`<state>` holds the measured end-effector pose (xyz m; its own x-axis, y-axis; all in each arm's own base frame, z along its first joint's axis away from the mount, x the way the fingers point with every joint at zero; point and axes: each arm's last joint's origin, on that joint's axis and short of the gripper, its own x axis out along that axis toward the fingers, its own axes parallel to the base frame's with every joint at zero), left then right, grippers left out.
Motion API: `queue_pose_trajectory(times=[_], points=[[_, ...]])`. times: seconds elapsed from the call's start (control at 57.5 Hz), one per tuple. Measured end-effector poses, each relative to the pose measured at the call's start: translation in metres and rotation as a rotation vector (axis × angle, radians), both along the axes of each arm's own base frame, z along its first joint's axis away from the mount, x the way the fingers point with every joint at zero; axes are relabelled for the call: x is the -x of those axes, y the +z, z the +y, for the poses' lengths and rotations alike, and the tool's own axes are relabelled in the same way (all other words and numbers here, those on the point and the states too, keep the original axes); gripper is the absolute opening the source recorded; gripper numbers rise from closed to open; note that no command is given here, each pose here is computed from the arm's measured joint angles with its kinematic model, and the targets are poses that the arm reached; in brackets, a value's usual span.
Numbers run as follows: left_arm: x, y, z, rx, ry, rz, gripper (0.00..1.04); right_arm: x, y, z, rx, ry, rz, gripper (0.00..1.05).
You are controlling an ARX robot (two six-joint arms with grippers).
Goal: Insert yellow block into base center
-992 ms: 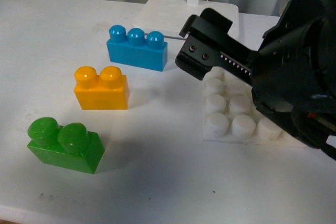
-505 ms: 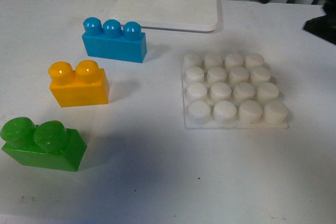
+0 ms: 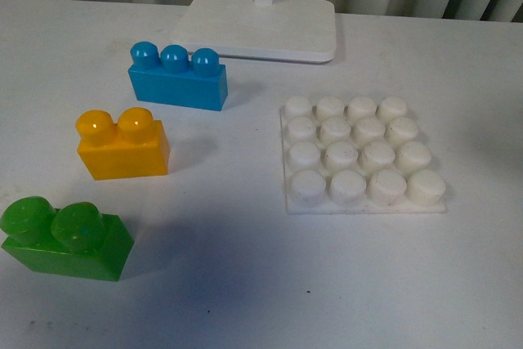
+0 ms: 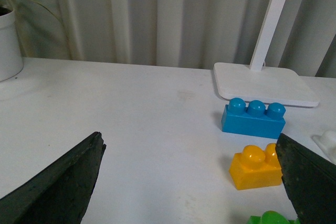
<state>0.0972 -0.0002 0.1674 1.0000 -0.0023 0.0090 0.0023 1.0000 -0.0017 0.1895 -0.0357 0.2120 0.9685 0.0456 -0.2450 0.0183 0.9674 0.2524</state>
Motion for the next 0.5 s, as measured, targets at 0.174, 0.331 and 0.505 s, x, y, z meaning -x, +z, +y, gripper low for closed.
queue_pose_trajectory(times=[0.174, 0.331, 0.505], points=[[0.0, 0.0, 0.0, 0.0, 0.0, 0.0, 0.98, 0.036, 0.001, -0.016, 0.023, -0.081, -0.083, 0.96], [0.0, 0.0, 0.0, 0.0, 0.0, 0.0, 0.98, 0.044, 0.001, -0.021, 0.037, -0.143, -0.099, 0.96], [0.0, 0.0, 0.0, 0.0, 0.0, 0.0, 0.98, 0.054, -0.014, -0.002, 0.224, -0.033, -0.244, 0.58]])
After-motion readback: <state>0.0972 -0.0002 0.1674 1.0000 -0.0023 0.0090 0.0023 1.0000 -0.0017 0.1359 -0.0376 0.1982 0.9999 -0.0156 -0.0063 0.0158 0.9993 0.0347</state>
